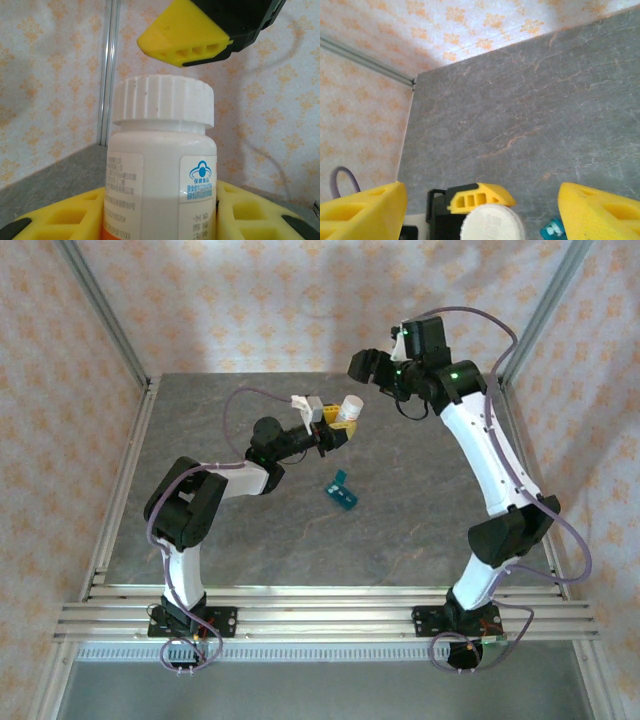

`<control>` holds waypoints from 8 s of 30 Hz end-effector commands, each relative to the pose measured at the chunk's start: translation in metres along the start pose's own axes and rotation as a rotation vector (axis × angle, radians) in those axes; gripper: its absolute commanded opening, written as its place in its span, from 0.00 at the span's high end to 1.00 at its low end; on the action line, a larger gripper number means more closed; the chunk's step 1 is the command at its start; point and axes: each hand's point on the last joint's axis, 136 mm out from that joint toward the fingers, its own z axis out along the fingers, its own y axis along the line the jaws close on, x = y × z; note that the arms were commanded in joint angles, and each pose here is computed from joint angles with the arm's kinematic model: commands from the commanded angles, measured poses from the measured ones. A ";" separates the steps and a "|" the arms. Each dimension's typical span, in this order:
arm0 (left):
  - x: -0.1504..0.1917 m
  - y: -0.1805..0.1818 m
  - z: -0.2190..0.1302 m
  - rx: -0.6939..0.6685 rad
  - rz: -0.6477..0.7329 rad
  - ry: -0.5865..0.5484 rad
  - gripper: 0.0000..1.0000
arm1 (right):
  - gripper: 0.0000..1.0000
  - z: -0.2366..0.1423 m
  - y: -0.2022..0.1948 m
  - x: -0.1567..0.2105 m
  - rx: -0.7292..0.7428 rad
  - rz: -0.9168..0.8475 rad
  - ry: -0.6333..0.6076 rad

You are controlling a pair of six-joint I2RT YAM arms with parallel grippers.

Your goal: Sort the pills into containers

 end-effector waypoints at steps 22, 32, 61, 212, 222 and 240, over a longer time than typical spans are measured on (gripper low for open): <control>-0.045 -0.016 -0.002 0.044 0.052 -0.091 1.00 | 0.40 0.028 -0.001 0.052 -0.180 -0.198 0.264; -0.048 -0.016 -0.002 0.045 0.050 -0.098 1.00 | 0.59 0.037 -0.010 0.057 -0.123 -0.135 0.257; -0.046 -0.013 0.000 0.032 0.048 -0.100 1.00 | 0.24 -0.003 0.018 0.012 -0.080 -0.079 0.008; -0.048 -0.018 0.001 0.047 0.026 -0.101 1.00 | 0.73 0.023 0.001 0.064 0.034 0.133 -0.087; -0.048 -0.018 0.001 0.047 0.033 -0.099 1.00 | 0.32 -0.006 0.011 0.030 0.005 0.041 -0.120; -0.051 -0.020 0.000 0.049 0.024 -0.105 1.00 | 0.22 0.007 0.022 0.037 -0.161 -0.129 0.032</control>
